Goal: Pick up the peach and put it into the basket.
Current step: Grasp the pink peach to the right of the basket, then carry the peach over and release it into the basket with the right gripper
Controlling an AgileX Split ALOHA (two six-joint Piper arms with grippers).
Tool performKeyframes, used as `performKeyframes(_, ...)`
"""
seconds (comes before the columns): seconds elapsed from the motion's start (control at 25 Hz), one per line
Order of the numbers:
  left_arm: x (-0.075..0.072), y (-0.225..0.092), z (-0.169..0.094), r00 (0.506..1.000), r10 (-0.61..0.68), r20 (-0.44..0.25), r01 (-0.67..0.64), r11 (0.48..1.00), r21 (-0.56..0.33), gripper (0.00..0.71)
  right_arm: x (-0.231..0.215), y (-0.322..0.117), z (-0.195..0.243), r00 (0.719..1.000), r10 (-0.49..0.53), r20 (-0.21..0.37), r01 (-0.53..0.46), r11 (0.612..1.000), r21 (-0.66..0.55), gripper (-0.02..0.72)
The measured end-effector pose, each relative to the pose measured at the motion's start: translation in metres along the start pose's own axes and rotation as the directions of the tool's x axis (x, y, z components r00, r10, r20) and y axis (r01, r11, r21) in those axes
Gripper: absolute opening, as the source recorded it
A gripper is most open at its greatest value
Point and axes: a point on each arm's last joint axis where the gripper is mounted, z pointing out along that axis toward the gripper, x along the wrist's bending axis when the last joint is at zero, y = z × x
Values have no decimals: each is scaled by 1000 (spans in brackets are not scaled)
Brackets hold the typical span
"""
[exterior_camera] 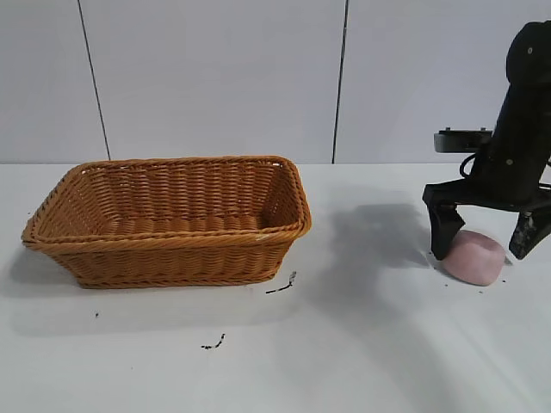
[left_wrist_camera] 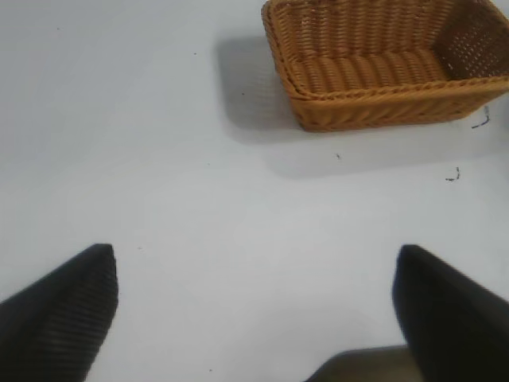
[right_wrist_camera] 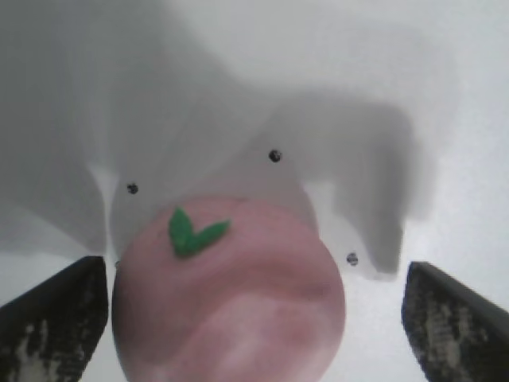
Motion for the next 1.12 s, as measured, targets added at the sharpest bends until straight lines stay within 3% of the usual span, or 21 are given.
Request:
performKeyframes(0.2, 0, 0, 0, 1000, 0, 0, 0, 1000, 0, 692, 0, 0, 0, 1000, 2, -2, -2, 1000, -1, 610)
performKeyframes(0.32, 0, 0, 0, 1000, 0, 0, 0, 1000, 0, 692, 1, 0, 0, 1000, 9, -10, -9, 1000, -2, 413)
performKeyframes(0.44, 0, 0, 0, 1000, 0, 0, 0, 1000, 0, 692, 1, 0, 0, 1000, 11, -12, -11, 1000, -2, 139)
performKeyframes(0.52, 0, 0, 0, 1000, 0, 0, 0, 1000, 0, 692, 1, 1, -1, 1000, 9, -14, -9, 1000, -5, 70)
performKeyframes(0.8, 0, 0, 0, 1000, 0, 0, 0, 1000, 0, 692, 2, 9, -23, 1000, -14, -19, 14, 1000, 2, 29)
performKeyframes(1.12, 0, 0, 0, 1000, 0, 0, 0, 1000, 0, 692, 19, 38, -126, 999, -54, -10, 52, 986, -160, 25)
